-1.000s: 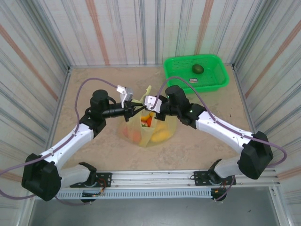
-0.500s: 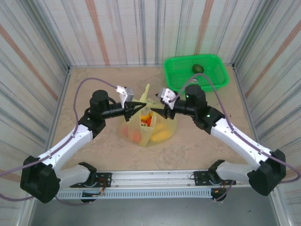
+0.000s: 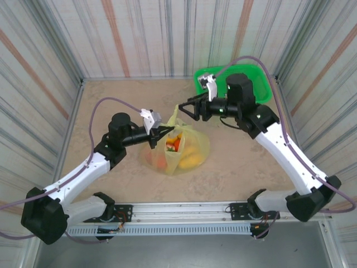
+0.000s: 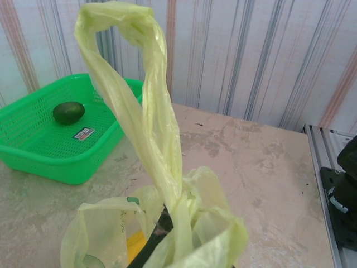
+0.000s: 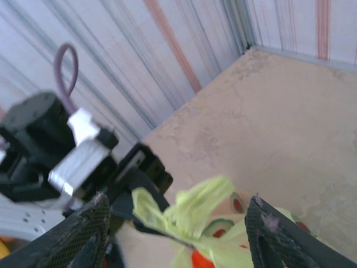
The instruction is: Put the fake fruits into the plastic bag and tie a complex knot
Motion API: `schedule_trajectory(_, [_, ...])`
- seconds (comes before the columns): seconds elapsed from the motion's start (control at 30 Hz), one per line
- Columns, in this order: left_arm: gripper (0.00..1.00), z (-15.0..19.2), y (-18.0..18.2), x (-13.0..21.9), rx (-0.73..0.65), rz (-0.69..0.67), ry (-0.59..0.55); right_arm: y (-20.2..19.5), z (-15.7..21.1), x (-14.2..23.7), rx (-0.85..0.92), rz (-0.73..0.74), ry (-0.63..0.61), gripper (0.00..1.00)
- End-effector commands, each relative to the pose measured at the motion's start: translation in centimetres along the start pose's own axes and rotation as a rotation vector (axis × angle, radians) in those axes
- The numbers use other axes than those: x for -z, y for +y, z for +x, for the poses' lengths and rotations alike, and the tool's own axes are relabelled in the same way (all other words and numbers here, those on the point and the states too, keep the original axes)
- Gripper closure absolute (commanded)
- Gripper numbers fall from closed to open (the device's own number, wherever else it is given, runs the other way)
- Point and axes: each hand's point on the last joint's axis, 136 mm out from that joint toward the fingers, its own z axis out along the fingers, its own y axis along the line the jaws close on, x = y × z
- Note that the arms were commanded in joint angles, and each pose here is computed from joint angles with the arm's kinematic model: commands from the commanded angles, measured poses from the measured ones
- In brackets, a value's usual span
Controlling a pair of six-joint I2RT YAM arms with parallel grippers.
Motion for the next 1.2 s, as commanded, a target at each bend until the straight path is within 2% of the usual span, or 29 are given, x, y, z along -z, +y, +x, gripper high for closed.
schedule_trajectory(0.0, [1.0,-0.4,-0.7,0.2,-0.064,-0.002,-0.002,-0.4,2.5,-0.8,-0.298,-0.003,0.18,0.31])
schedule_trajectory(0.17, [1.0,-0.5,-0.6,0.3,-0.066,-0.022,0.0,-1.7,4.2,-2.4,-0.406,0.028,0.265,0.37])
schedule_trajectory(0.4, [1.0,-0.4,-0.9,0.2,-0.075,-0.017,0.006,-1.7,5.1,-3.3,-0.441,-0.004,0.28,0.54])
schedule_trajectory(0.57, [1.0,-0.1,-0.8,0.0,-0.08,-0.025,0.02,-0.7,4.9,-4.1,-0.451,-0.074,0.288,0.79])
schedule_trajectory(0.7, [1.0,0.3,-0.3,-0.1,-0.078,-0.055,0.041,0.1,4.0,-3.2,-0.434,-0.091,0.254,1.0])
schedule_trajectory(0.83, [1.0,0.5,-0.2,-0.2,-0.072,-0.062,0.055,0.4,2.5,-2.0,-0.43,-0.103,0.194,1.0])
schedule_trajectory(1.07, [1.0,0.7,-0.2,-0.3,-0.065,-0.062,0.064,1.2,1.0,-1.1,-0.417,-0.125,0.158,1.0])
schedule_trajectory(1.17, [0.96,0.9,-0.1,-0.3,-0.062,-0.064,0.073,1.2,0.8,-1.0,-0.415,-0.127,0.156,1.0])
